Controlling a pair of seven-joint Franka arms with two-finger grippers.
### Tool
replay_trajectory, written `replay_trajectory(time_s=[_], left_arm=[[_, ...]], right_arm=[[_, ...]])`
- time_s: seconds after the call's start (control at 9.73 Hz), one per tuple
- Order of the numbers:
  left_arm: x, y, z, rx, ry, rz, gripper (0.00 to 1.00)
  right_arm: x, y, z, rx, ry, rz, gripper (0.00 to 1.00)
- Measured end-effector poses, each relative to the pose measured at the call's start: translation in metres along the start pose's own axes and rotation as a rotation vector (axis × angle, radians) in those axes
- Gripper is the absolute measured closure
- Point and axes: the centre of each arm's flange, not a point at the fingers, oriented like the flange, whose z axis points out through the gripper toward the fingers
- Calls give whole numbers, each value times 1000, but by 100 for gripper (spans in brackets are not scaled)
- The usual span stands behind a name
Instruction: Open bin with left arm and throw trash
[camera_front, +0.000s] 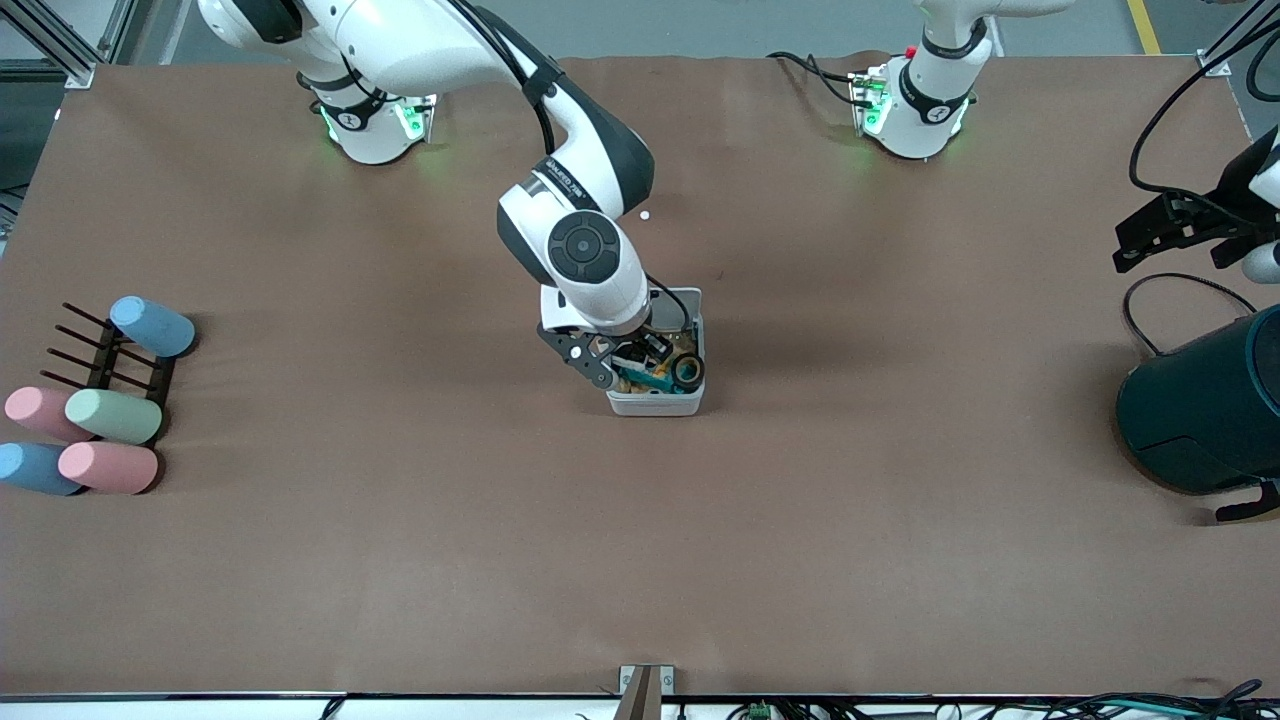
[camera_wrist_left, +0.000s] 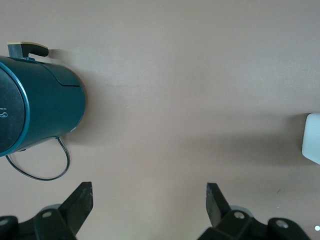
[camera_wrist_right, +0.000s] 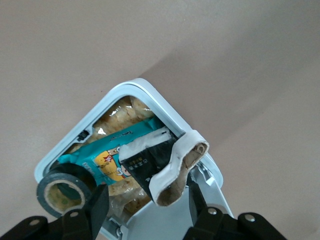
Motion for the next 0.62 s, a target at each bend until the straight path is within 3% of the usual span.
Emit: replay_trajectory(time_s=[0.21, 0.41, 0.62], left_arm=[[0, 0, 0, 0, 0, 0, 0], [0, 0, 0, 0, 0, 0, 0], [0, 0, 0, 0, 0, 0, 0]], right_arm=[[13, 4, -37, 13, 4, 18, 27], [59, 32, -123, 26, 7, 0, 27], [121, 96, -205, -40, -17, -85, 27]])
